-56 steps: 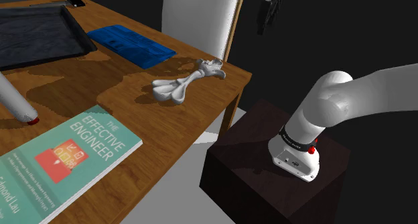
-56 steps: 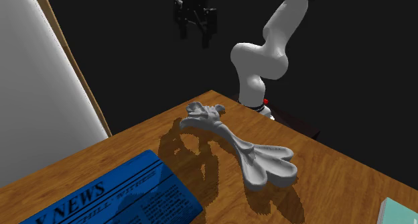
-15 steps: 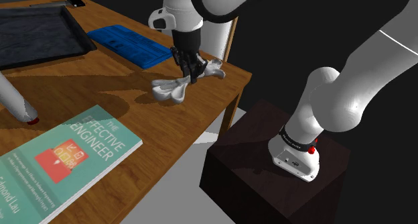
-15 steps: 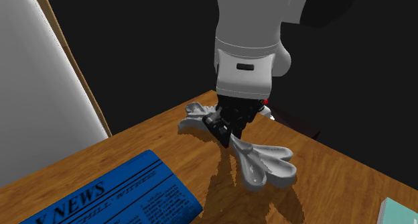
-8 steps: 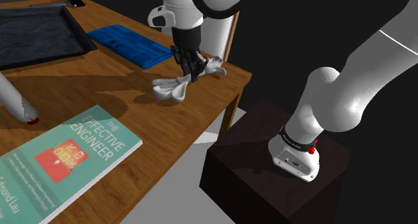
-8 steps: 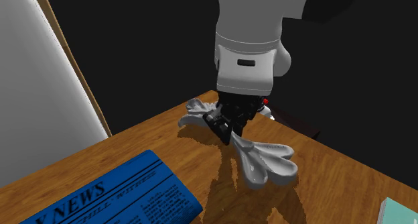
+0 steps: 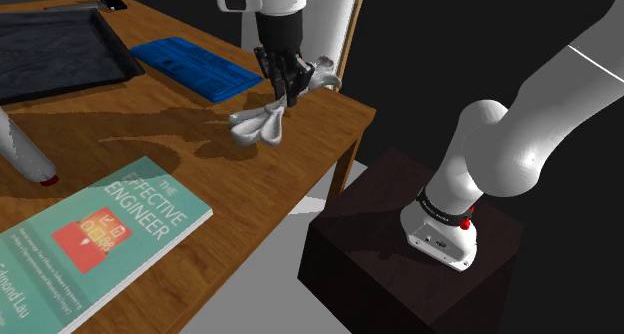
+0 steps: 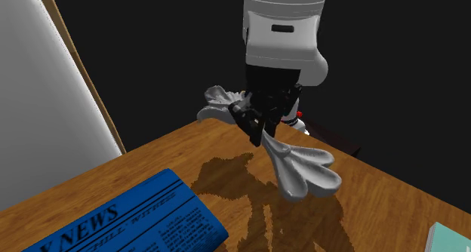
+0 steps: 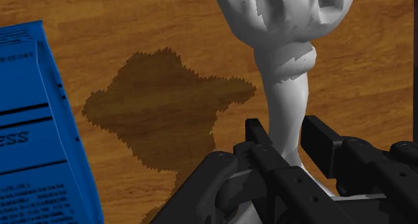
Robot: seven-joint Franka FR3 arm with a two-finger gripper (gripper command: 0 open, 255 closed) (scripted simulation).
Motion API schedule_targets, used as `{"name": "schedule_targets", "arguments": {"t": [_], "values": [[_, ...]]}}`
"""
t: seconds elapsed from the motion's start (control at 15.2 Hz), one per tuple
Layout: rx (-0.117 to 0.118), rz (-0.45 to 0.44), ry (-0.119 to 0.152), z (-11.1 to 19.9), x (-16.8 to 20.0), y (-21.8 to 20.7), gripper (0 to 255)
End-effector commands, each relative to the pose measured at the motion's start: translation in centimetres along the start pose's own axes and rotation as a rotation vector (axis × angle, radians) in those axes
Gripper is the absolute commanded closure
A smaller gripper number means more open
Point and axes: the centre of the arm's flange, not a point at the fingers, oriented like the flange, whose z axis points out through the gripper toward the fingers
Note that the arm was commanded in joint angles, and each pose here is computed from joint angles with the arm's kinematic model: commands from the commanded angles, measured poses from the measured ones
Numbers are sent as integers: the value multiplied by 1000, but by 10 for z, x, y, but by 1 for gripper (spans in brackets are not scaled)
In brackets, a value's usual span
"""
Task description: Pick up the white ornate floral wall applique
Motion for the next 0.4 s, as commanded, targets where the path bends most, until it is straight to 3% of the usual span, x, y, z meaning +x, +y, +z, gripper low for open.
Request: {"name": "schedule_targets", "arguments": {"t": [0.0,0.33], "values": [[0,0,0,-11,-1,0,255],[0,0,0,-27,-3,-1,255]]}}
